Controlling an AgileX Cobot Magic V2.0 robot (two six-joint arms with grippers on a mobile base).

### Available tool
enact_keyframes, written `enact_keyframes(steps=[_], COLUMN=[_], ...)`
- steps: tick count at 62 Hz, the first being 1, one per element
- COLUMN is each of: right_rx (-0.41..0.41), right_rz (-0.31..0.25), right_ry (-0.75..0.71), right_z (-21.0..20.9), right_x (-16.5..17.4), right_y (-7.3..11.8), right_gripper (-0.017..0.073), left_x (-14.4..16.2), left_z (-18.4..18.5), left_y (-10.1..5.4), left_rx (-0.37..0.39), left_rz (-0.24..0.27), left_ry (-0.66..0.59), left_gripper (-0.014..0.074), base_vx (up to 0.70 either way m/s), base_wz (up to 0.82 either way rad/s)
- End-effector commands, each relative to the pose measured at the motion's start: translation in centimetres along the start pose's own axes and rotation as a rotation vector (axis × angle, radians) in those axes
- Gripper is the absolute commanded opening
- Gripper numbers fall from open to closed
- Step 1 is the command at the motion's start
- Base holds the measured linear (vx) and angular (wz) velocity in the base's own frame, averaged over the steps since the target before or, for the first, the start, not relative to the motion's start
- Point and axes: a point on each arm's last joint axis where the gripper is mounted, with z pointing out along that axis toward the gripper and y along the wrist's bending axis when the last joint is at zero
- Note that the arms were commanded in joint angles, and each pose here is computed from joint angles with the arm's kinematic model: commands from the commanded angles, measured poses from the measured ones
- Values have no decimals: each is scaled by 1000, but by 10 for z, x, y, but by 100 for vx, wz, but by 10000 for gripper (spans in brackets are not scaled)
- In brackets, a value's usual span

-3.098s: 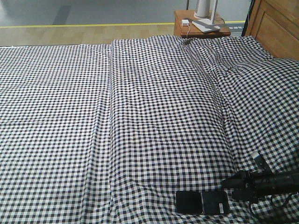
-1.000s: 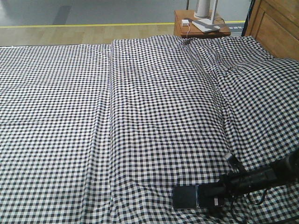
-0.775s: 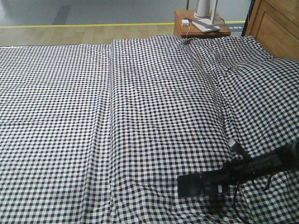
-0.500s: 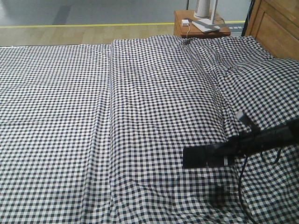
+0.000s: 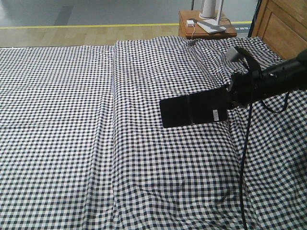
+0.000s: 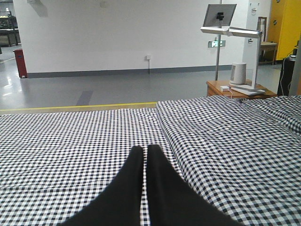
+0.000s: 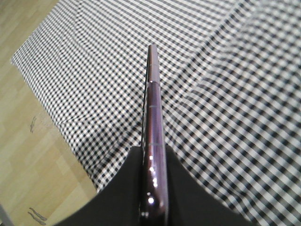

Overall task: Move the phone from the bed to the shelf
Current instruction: 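Lift the phone off the bed with the right gripper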

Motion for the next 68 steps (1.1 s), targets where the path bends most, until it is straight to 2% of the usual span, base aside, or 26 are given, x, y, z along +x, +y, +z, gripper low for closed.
enact_keyframes(steps=[1, 15, 28, 37, 50, 68], right_rx=[-100, -157, -225, -271, -306, -297], right_rz=[-91, -179, -323, -391, -438, -468], right_ry=[-30, -25, -43, -56, -62, -87], right_z=[-19, -23, -29, -32, -39, -49], right_x=[-10, 9, 12, 13, 17, 19], right_y=[54, 118, 179, 209, 237, 246], right_gripper=[-3, -3, -3, -3, -3, -3], left_x=[-15, -15, -15, -15, -15, -15], left_z=[-2, -2, -2, -2, -2, -2], left_y=[0, 0, 0, 0, 0, 0], left_rx=[-2, -2, -2, -2, -2, -2], left_rz=[-19, -19, -19, -19, -19, -19], left_ry=[-101, -101, -101, -101, -101, -101], left_gripper=[1, 1, 1, 1, 1, 1], base_vx=[0, 0, 0, 0, 0, 0], base_wz=[0, 0, 0, 0, 0, 0])
